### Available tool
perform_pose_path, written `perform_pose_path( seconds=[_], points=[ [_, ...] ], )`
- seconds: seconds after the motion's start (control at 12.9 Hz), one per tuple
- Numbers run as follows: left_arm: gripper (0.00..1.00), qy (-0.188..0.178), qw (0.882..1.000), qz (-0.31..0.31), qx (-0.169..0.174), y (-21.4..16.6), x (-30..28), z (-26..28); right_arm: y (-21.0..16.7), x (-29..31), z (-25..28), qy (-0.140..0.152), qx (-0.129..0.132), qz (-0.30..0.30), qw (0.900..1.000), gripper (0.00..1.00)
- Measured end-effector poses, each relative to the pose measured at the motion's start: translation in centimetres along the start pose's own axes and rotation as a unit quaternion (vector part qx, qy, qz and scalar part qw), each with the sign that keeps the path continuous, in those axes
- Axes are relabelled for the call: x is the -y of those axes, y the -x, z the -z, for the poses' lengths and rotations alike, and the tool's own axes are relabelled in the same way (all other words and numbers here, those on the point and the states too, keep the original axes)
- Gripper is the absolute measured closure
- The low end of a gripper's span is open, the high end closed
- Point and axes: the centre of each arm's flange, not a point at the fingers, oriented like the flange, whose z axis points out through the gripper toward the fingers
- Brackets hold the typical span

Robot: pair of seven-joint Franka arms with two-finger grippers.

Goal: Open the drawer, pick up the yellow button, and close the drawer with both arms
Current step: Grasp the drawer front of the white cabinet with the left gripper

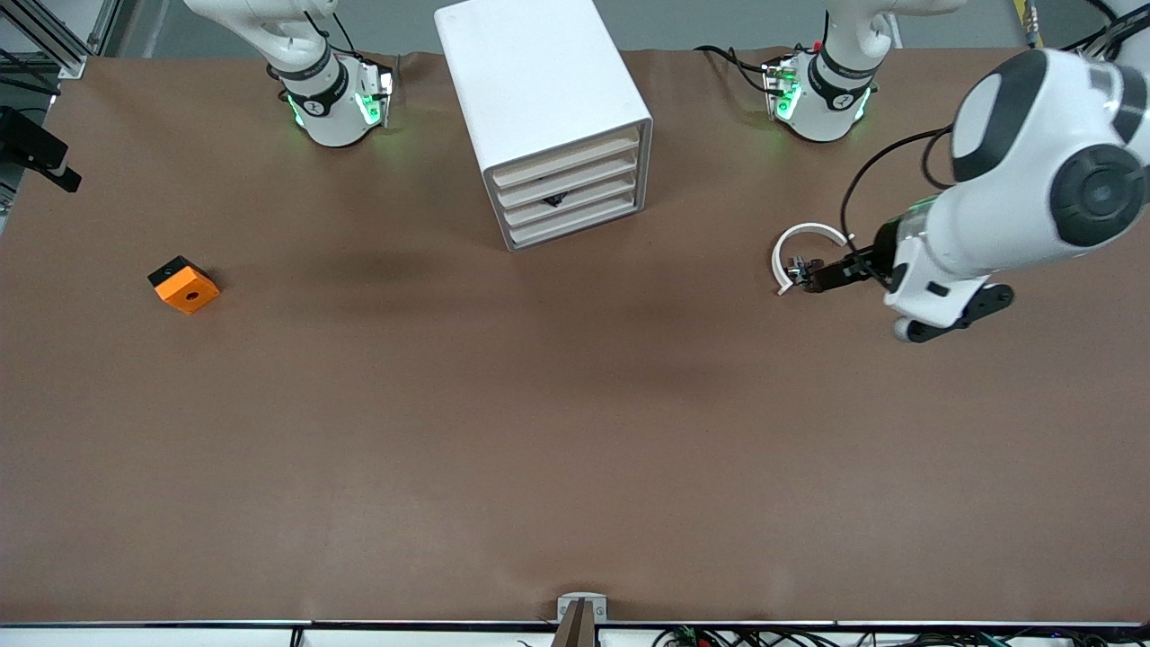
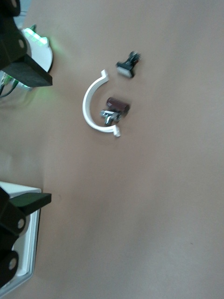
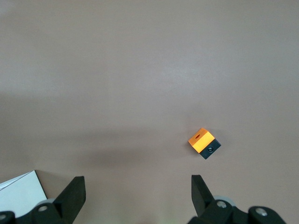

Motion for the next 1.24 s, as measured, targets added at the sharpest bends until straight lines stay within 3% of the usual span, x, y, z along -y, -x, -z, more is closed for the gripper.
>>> perform_pose_path(
  seconds=[0.39,0.7,0.93,1.24],
  points=[
    [0.00,-0.026,0.992,0.101,0.064,2.6,-8.8,-7.1,0.0,0.0,0.0,0.000,0.001,0.000,1.000,0.00],
    [0.00,-0.041,0.971,0.204,0.114,3.8,-12.7,-11.0,0.0,0.0,0.0,0.000,0.001,0.000,1.000,0.00],
    [0.00,-0.049,0.932,0.320,0.165,5.0,-14.5,-12.4,0.0,0.0,0.0,0.000,0.002,0.000,1.000,0.00],
    [0.00,-0.113,0.852,0.465,0.212,5.6,-17.1,-17.9,0.0,0.0,-0.1,0.000,0.003,0.000,1.000,0.00]
  ],
)
